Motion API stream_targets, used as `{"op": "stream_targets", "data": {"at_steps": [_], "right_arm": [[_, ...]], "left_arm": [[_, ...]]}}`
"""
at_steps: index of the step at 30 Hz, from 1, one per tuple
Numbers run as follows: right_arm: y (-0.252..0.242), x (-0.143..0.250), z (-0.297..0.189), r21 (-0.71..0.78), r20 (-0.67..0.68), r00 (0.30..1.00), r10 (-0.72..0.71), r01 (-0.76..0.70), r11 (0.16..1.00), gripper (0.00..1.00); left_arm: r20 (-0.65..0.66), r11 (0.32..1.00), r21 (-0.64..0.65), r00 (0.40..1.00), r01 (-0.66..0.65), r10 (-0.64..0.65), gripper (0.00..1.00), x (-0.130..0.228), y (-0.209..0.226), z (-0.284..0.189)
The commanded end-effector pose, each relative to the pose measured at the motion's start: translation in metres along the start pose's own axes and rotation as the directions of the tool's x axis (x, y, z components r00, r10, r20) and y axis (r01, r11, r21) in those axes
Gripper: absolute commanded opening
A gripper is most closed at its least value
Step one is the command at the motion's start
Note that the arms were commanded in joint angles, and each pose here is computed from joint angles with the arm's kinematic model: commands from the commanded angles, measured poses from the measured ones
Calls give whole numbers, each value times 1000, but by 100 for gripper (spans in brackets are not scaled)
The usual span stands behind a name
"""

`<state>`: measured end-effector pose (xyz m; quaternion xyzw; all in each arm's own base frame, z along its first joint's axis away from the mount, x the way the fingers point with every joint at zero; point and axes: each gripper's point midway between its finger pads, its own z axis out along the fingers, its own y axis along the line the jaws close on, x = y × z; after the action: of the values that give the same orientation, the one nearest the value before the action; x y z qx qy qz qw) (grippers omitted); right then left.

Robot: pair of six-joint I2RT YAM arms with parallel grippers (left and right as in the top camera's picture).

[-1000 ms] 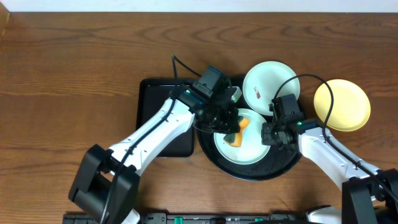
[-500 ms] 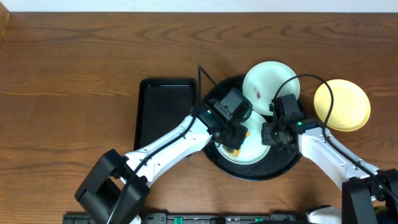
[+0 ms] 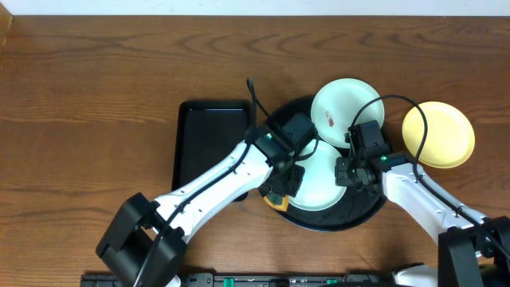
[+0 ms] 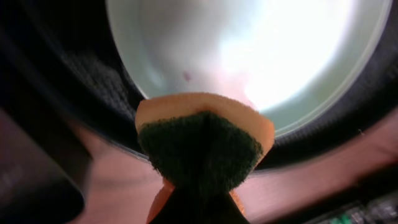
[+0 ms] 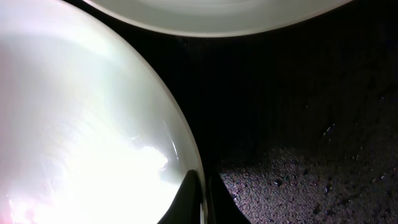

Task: Clean dirty plates on tray and stack at the side
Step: 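Scrub the lower green plate with the sponge in the left gripper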

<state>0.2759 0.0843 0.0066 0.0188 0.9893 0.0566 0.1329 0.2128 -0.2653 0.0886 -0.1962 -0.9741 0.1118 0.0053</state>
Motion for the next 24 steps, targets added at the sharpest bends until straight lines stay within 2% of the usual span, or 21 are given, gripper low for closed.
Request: {"op": "stream_targets", "data": {"at_steps": [1, 7, 10, 14, 18, 24], "right_arm": [[-4, 2, 2, 17, -5, 1000, -6, 6, 1000, 1], [-3, 2, 2, 9, -8, 1000, -5, 6, 1000, 1], [-1, 3, 2, 2, -10, 1000, -5, 6, 1000, 1], [-2, 4, 2, 4, -14, 1000, -6, 6, 1000, 1], [-2, 4, 2, 4, -14, 1000, -6, 6, 1000, 1], [-2, 4, 2, 4, -16, 1000, -6, 6, 1000, 1]], "left_arm": [[1, 994, 110, 1000, 2, -2, 7, -12, -22, -28], [-128, 998, 61, 992, -1, 8, 7, -12, -23, -44], [-258, 1000, 16, 966, -13, 17, 7, -4, -18, -34], [-366, 1000, -19, 931, -6, -2, 8, 4, -11, -14], [-413, 1000, -25, 911, -7, -4, 7, 8, -9, -2], [-388, 999, 39, 921, -11, 25, 8, -2, -19, 8]]}}
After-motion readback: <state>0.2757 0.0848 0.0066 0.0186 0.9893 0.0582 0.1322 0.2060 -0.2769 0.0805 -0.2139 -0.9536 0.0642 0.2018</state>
